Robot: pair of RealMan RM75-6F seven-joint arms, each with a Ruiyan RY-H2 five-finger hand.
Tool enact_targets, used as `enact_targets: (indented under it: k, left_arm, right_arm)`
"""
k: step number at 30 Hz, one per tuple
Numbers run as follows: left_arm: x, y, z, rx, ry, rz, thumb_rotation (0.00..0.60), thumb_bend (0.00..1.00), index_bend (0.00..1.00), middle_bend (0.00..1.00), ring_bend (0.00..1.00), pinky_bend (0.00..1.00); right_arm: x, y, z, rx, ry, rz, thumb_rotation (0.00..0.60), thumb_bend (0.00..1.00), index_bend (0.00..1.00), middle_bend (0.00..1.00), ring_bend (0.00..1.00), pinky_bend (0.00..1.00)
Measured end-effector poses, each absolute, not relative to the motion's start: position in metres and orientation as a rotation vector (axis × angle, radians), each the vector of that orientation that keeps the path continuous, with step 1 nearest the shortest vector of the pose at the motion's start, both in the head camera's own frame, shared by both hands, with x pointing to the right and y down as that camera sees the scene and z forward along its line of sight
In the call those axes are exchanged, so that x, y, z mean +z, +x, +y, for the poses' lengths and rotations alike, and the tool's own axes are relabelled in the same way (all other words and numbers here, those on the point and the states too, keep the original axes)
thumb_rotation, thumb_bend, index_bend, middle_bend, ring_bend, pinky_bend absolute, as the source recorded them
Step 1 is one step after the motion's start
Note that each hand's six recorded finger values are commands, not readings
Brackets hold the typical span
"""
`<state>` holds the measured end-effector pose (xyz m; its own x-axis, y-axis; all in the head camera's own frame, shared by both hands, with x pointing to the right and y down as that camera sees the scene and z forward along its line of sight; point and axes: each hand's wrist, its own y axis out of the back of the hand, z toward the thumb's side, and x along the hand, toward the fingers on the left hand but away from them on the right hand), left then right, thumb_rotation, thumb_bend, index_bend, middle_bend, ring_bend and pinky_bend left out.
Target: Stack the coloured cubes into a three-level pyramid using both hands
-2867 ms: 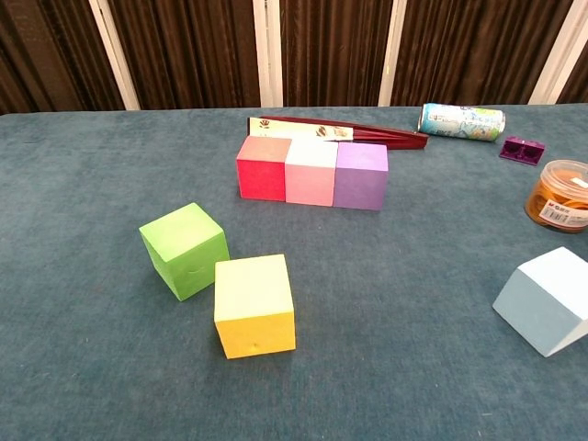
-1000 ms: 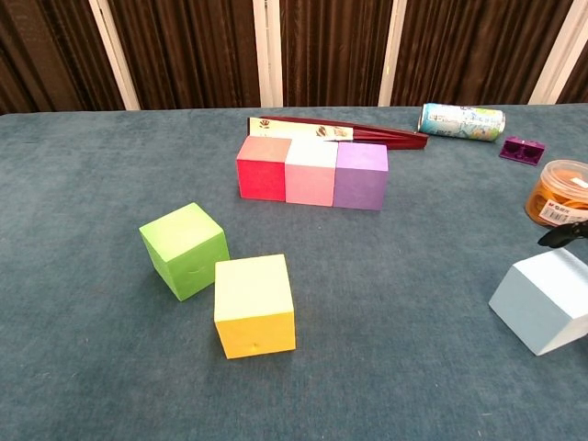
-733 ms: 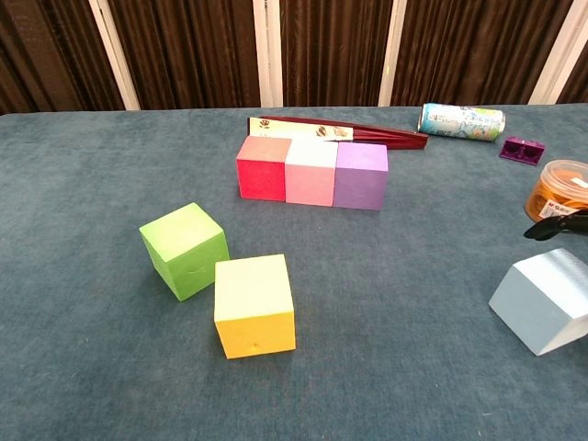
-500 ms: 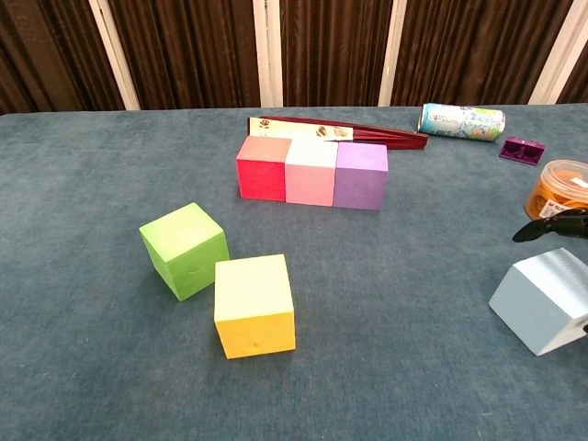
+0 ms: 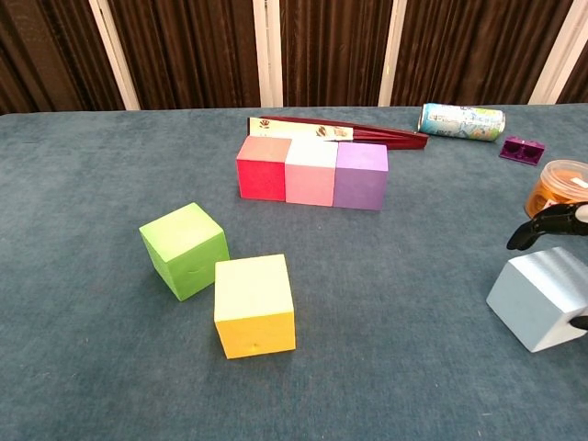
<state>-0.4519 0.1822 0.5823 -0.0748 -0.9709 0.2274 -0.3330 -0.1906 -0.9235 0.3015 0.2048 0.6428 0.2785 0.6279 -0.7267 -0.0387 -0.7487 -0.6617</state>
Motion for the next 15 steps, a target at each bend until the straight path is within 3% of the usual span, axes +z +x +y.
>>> enact_targets:
  k: [15]
  left_arm:
    - [0.5856,-0.4499,0.1825,-1.300,-1.570,1.458,0.600,0.31,0.19,0.09,0.00,0.00]
  right_arm:
    - [0.6422,0.3016,0.2023,1.506,-1.962,-0.535,0.600,0.27,0.34,0.30,0.09,0.00]
